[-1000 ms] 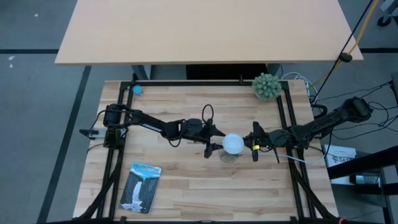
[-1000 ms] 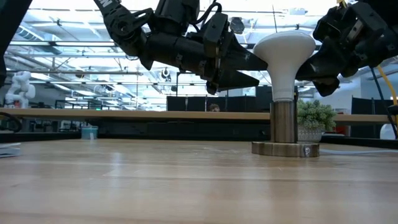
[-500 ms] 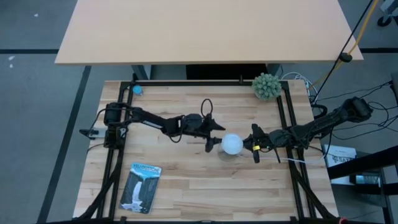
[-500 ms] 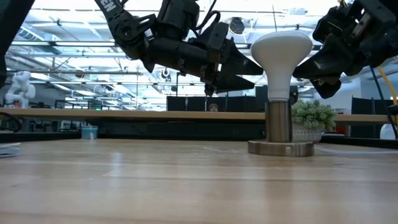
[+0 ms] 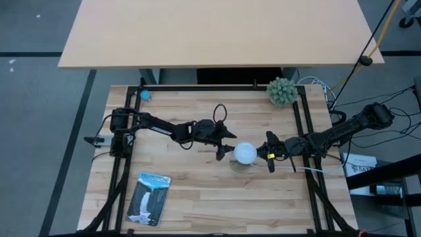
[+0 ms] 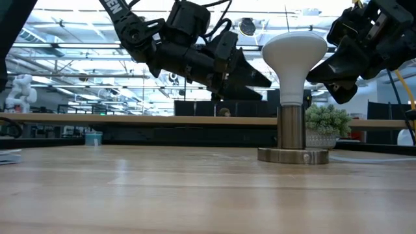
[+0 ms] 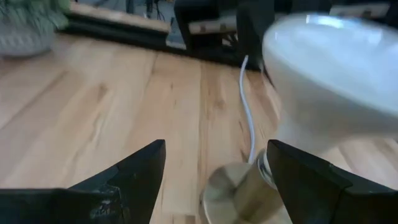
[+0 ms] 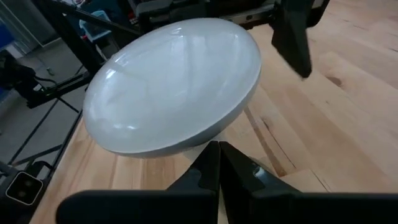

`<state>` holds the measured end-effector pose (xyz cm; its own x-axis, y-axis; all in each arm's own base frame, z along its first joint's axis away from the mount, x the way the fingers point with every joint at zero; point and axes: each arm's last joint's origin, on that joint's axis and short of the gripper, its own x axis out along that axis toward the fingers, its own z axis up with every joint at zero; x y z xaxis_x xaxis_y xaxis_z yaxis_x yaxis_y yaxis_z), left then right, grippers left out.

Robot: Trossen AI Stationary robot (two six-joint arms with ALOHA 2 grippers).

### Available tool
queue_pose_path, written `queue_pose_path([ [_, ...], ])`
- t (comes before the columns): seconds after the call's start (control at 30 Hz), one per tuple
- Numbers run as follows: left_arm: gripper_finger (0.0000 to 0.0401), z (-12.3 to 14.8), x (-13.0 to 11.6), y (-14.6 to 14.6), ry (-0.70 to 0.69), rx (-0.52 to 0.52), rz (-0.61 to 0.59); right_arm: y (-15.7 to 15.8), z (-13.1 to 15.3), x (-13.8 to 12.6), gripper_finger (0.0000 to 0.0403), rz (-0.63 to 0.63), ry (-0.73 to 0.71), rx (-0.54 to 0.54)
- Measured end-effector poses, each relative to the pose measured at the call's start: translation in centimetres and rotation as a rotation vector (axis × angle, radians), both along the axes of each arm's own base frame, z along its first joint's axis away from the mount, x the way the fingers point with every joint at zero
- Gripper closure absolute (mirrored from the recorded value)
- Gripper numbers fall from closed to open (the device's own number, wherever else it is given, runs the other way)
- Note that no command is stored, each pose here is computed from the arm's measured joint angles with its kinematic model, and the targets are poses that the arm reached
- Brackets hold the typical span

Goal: Screw lightbulb
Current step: Insert the lightbulb into the bronze lamp socket

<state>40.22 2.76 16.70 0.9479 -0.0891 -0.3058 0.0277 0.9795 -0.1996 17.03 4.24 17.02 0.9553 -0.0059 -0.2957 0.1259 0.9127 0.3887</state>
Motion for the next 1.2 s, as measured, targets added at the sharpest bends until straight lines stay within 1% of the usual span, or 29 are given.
queue_pose_path([
  [0.1,0.0117,-0.1,0.0,-0.5,0.014,-0.026,-0.041,0.0,0.0,0.0,0.0403,-0.001,0.001,-0.001],
  [0.27,0.0117,-0.1,0.0,-2.2,0.014,-0.032,-0.099,-0.1,-0.1,0.0,0.0403,-0.013,0.008,-0.016],
  [0.43,0.0117,0.0,0.1,-3.9,0.004,-0.02,-0.101,-0.2,-0.1,0.0,0.0403,-0.036,0.011,-0.048],
  [0.63,0.0117,0.4,0.2,-5.2,-0.036,-0.003,-0.03,-0.2,-0.1,0.0,0.0403,-0.049,0.01,-0.052],
  [0.73,0.0117,0.7,0.2,-5.6,-0.07,-0.008,-0.014,-0.2,-0.1,0.0,0.0403,-0.049,0.01,-0.052],
  [0.87,0.0117,0.7,0.2,-6.1,-0.075,0.005,0.012,-0.2,-0.1,0.0,0.0403,-0.049,0.01,-0.052],
  [1.2,0.0117,0.7,0.3,-4.8,-0.071,0.008,0.048,-0.2,0.1,0.0,0.0403,-0.047,-0.009,-0.039],
])
